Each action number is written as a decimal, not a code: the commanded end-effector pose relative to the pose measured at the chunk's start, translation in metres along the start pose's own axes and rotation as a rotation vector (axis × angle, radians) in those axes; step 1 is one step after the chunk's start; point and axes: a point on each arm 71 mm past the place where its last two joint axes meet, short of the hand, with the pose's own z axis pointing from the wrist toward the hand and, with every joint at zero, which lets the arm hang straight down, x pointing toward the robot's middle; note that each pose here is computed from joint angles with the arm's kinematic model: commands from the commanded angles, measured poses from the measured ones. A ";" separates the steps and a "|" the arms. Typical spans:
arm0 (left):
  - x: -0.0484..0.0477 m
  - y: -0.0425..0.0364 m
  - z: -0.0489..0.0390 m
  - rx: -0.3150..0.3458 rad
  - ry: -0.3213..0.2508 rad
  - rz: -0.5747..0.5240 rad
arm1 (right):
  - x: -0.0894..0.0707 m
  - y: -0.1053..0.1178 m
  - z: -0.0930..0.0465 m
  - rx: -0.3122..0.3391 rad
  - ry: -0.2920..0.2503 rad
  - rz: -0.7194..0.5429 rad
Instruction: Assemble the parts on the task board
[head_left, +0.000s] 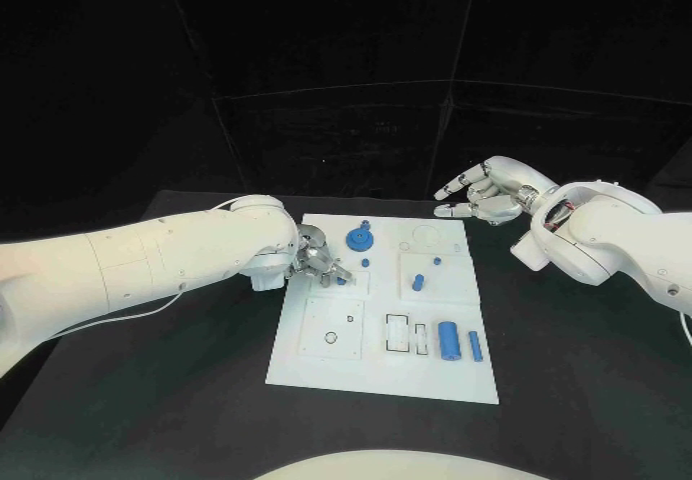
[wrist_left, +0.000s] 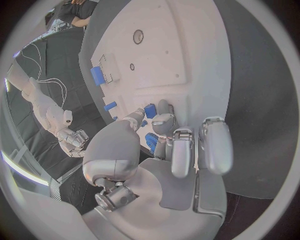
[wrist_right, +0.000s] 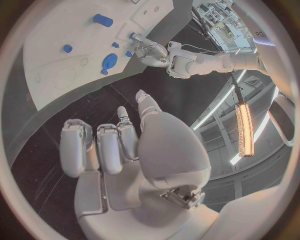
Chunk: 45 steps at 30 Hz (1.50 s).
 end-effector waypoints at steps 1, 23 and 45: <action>-0.0082 -0.0001 -0.0064 0.014 -0.038 -0.022 | -0.001 0.001 0.000 -0.005 0.006 0.003; -0.0830 0.0180 -0.0139 -0.057 -0.060 -0.049 | -0.002 -0.002 0.002 0.001 0.005 0.001; -0.0877 0.0055 0.0220 -0.140 -0.061 0.013 | 0.000 0.001 0.003 -0.005 0.006 0.002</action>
